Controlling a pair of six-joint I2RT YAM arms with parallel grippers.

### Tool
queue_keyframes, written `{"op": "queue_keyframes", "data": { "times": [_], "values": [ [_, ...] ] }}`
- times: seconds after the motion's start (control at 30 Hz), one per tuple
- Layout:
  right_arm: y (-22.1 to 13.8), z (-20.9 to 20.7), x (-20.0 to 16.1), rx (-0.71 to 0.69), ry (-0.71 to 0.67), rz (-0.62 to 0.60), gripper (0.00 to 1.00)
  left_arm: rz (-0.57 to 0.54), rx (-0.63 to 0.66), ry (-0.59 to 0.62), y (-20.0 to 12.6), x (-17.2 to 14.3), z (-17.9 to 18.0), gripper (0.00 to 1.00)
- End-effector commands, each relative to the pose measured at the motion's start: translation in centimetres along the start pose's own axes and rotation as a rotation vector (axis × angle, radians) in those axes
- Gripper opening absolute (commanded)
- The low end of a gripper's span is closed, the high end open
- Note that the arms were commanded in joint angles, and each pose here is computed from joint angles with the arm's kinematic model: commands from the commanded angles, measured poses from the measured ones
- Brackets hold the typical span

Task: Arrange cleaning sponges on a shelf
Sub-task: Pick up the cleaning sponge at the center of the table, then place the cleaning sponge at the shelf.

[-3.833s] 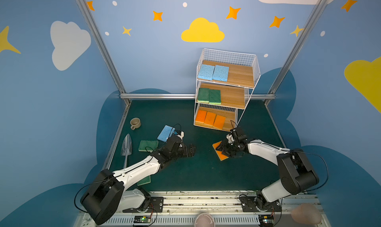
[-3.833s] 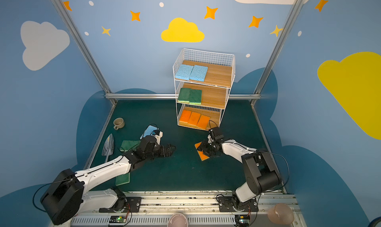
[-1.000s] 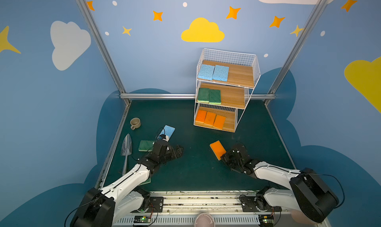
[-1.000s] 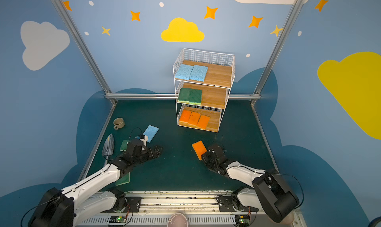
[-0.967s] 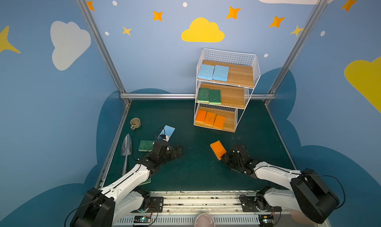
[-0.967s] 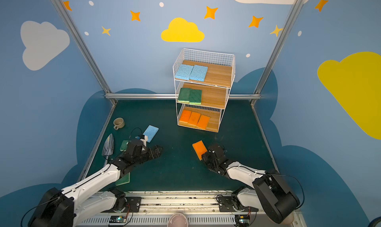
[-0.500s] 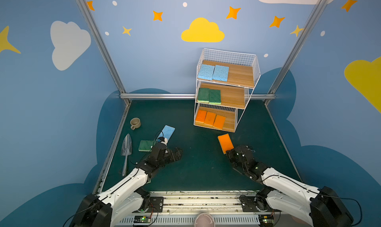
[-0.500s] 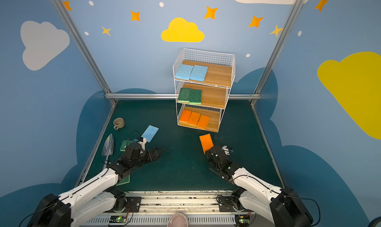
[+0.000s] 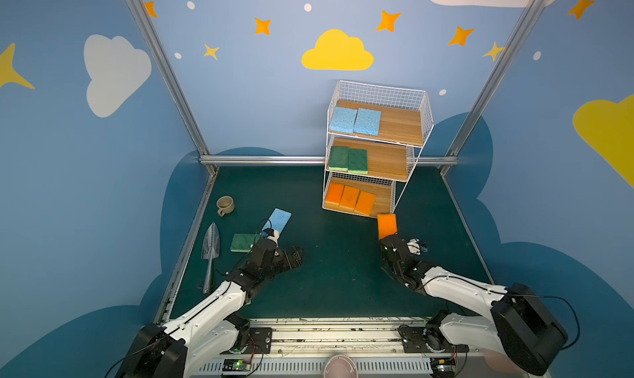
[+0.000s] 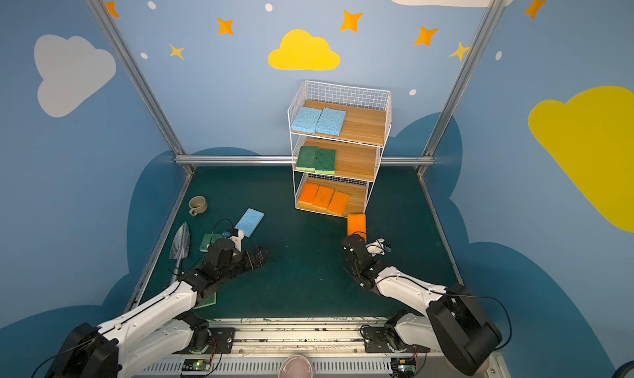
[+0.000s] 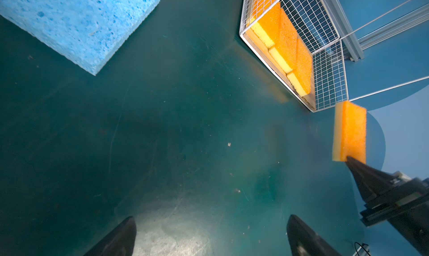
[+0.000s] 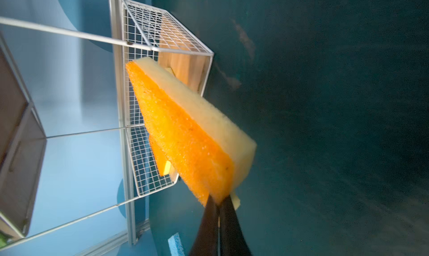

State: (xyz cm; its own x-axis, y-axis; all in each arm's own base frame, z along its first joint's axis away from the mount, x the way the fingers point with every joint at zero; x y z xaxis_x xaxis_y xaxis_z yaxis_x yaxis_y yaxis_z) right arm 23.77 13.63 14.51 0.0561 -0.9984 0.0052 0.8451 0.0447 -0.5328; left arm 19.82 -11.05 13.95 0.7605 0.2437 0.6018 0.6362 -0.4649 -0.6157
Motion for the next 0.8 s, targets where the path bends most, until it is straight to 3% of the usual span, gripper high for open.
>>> {"op": "queue_keyframes", "data": {
  "times": [0.0, 0.77],
  "values": [
    [0.5, 2.0, -0.3, 0.069, 0.045, -0.033, 0.00, -0.005, -0.013, 0.014, -0.1, -0.1, 0.0, 1.00],
    [7.0, 4.6, -0.8, 0.073, 0.194, 0.110, 0.00, -0.012, -0.005, 0.019, -0.1, -0.3, 0.3, 1.00]
  ]
}}
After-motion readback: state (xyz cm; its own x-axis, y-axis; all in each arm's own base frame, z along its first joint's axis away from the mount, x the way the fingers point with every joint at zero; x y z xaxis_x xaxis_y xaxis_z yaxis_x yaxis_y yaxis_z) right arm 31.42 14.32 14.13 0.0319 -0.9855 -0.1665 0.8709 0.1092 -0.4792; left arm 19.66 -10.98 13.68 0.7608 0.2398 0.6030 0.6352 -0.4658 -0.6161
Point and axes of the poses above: each gripper's point midway between its finger pads, its own y axis out along the fingers, its own z axis along the line the jaws close on, x = y × z, the point moved 9 cm from there along -y, back along the fingers, and after that the axes turned 10 degrees about y, right-handed, at the moved point
